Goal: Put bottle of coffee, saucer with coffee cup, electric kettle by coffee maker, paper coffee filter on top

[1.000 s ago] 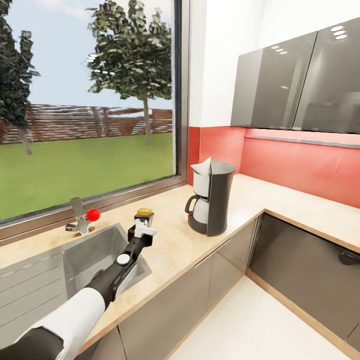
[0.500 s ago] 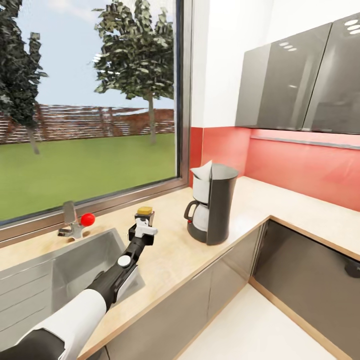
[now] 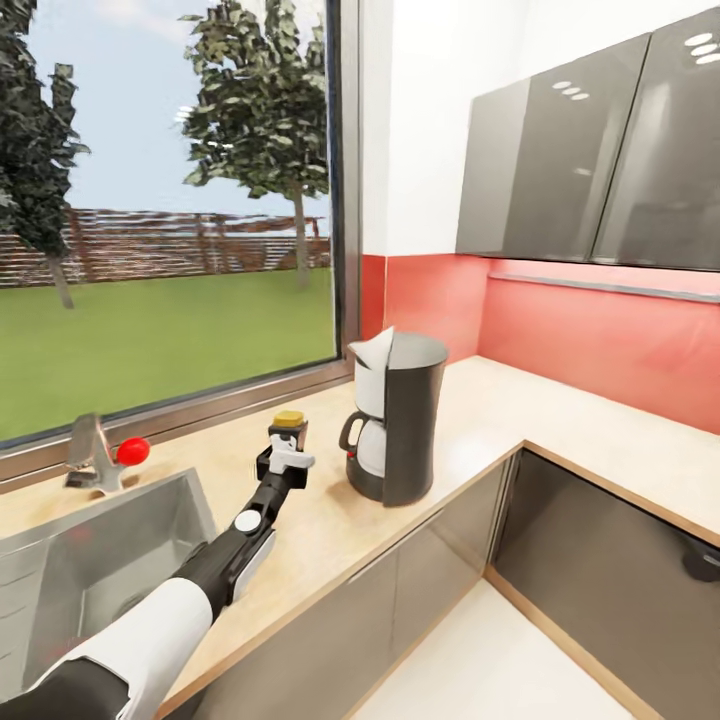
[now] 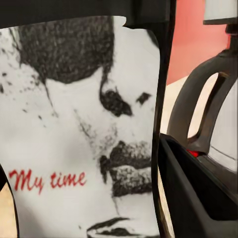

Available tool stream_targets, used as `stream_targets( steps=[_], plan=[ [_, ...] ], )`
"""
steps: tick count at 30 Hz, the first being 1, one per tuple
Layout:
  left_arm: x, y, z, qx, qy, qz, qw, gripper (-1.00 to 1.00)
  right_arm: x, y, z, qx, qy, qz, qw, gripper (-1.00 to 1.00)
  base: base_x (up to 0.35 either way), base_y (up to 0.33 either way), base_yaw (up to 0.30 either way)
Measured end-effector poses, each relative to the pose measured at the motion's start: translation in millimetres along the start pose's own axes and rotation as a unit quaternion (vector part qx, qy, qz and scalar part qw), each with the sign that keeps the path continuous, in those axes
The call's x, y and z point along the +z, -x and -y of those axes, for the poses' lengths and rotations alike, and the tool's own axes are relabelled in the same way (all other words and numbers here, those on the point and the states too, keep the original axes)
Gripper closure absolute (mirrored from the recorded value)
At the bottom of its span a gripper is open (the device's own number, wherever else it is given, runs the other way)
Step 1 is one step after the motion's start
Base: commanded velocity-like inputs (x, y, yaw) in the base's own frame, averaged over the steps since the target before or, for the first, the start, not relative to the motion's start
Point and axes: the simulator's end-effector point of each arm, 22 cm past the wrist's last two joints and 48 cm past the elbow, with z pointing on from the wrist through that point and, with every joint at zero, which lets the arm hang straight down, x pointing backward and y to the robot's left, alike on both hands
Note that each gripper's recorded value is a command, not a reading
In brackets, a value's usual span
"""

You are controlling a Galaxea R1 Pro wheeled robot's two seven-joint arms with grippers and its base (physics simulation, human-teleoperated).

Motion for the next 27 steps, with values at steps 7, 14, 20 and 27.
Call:
stream_targets(
  steps=[7, 14, 20, 27],
  plan=[
    [-0.2, 0, -2, 0.000, 0.001, 0.000, 1.0000, 1.00, 0.0, 0, 0, 0.000, 0.000, 0.000, 1.0000, -1.00, 0.269, -0.228, 0.193],
    [-2.9, 2, -3, -0.003, 0.004, 0.015, 0.9999, 1.00, 0.1, 0, 0, -0.001, 0.001, 0.000, 1.0000, -1.00, 0.130, -0.082, 0.152],
    [-12.8, -7, -1, -0.007, 0.003, 0.031, 0.9995, 1.00, 0.2, 0, -1, -0.001, 0.001, 0.000, 1.0000, -1.00, 0.007, -0.004, 0.010],
    [-23.8, -26, 4, -0.010, 0.001, 0.019, 0.9998, 1.00, 0.0, 0, -1, -0.001, 0.001, 0.000, 1.0000, -1.00, 0.125, -0.079, 0.000]
  ],
)
